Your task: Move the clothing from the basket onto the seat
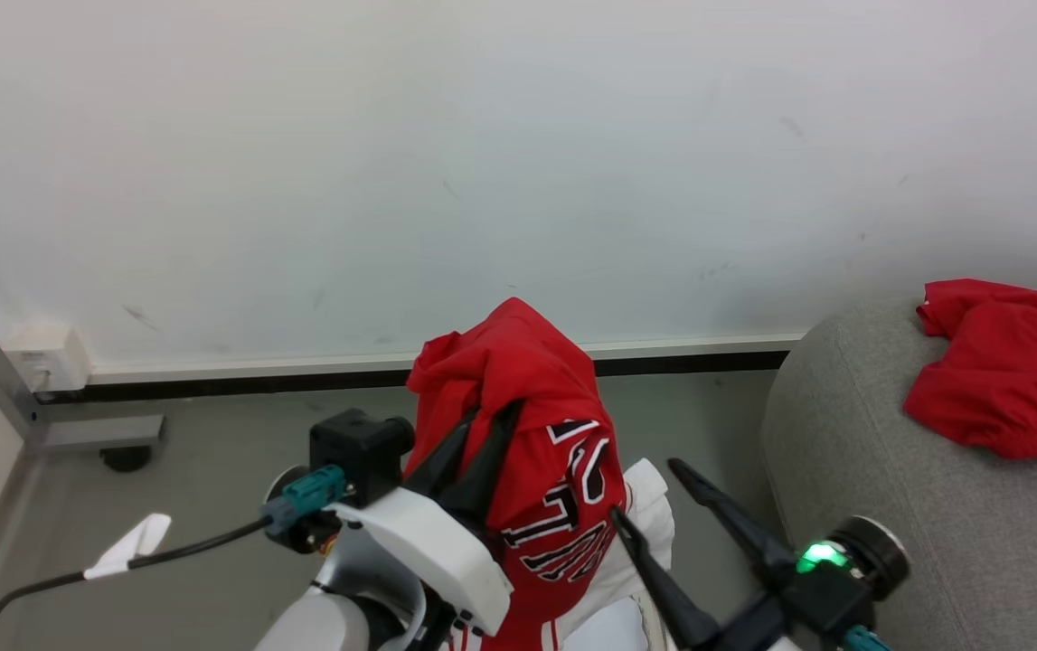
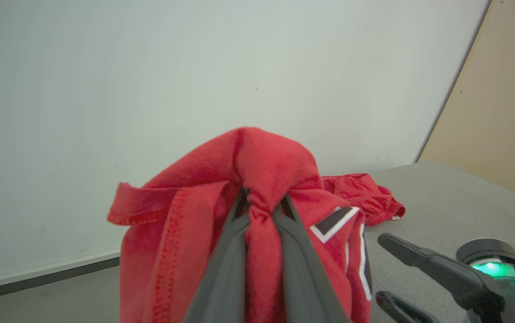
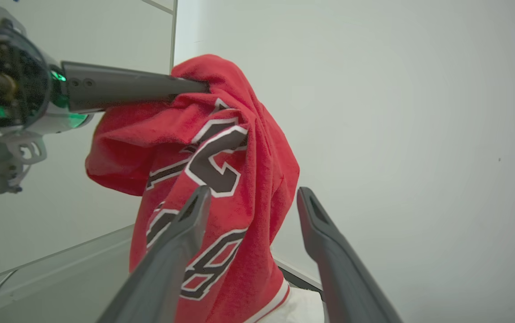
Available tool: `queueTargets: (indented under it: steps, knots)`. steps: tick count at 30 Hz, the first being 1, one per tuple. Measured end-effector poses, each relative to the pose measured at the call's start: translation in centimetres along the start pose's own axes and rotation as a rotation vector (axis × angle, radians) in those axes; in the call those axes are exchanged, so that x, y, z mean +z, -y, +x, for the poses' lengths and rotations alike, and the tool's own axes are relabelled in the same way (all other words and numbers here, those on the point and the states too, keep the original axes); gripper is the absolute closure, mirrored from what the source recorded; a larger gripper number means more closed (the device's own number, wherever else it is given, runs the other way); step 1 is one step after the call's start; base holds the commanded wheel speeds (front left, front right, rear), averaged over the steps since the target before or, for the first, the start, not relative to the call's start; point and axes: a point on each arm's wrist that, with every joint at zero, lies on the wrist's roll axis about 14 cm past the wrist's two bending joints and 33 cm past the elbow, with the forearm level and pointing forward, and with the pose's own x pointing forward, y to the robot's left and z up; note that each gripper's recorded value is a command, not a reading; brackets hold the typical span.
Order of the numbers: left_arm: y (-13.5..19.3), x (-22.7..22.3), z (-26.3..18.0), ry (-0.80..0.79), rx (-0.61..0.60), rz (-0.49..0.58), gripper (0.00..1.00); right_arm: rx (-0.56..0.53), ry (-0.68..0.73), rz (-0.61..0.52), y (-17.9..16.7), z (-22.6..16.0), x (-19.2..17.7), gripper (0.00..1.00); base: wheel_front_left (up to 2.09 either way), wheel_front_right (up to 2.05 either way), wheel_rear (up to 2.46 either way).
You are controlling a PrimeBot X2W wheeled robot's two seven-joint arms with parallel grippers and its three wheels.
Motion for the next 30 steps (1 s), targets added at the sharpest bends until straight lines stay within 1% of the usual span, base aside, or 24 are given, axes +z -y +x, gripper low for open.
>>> queueTargets:
  steps: [5, 9, 14, 18, 20, 21, 22, 23, 24, 28, 29, 30]
  knots:
    - [0.6, 0.0, 0.0, -0.005, -0.016, 0.0, 1.0, 0.042, -0.01, 0.02, -1.7, 2.0, -0.5, 0.0, 0.0, 0.0, 0.0]
    - [1.4, -0.2, 0.0, -0.015, -0.036, 0.001, 1.0, 0.043, -0.047, 0.003, -1.6, 2.9, -1.7, 0.0, 0.0, 0.0, 0.0]
    - [3.2, -0.2, -0.2, -0.024, -0.092, -0.008, 1.0, 0.053, -0.09, -0.02, -1.2, 3.9, -2.8, 0.0, 0.0, 0.0, 0.0]
    - [4.2, -0.4, -0.4, -0.037, -0.122, -0.021, 1.0, 0.078, -0.091, -0.023, -1.4, 5.1, -2.6, 0.0, 0.0, 0.0, 0.0]
    - [4.3, -0.5, -0.5, -0.044, -0.124, -0.026, 1.0, 0.103, -0.083, -0.01, -2.1, 5.7, -2.3, 0.0, 0.0, 0.0, 0.0]
    - [4.3, -0.5, -0.6, -0.046, -0.124, -0.029, 1.0, 0.112, -0.082, 0.001, -2.4, 5.8, -2.3, 0.23, 0.0, 0.0, 0.0]
    - [4.3, -0.6, -0.7, -0.048, -0.121, -0.03, 1.0, 0.119, -0.08, 0.011, -2.7, 6.0, -2.3, 0.62, 0.0, 0.0, 0.0]
    - [4.2, -0.6, -0.7, -0.05, -0.117, -0.03, 1.0, 0.128, -0.082, 0.016, -3.0, 6.0, -2.3, 0.98, 0.0, 0.0, 0.0]
    - [4.0, -0.7, -0.7, -0.052, -0.112, -0.031, 1.0, 0.138, -0.083, 0.021, -3.3, 6.1, -2.3, 1.0, 0.0, 0.0, 0.0]
    - [3.2, -0.8, -0.8, -0.051, -0.085, -0.035, 1.0, 0.139, -0.08, 0.051, -3.5, 6.3, -2.3, 1.0, 0.0, 0.0, 0.0]
    - [3.0, -0.9, -0.8, -0.052, -0.078, -0.035, 0.91, 0.134, -0.077, 0.059, -3.4, 6.4, -2.2, 1.0, 0.0, 0.0, 0.0]
    - [2.8, -0.9, -0.8, -0.052, -0.07, -0.035, 0.77, 0.129, -0.074, 0.066, -3.2, 6.4, -2.1, 1.0, 0.0, 0.0, 0.0]
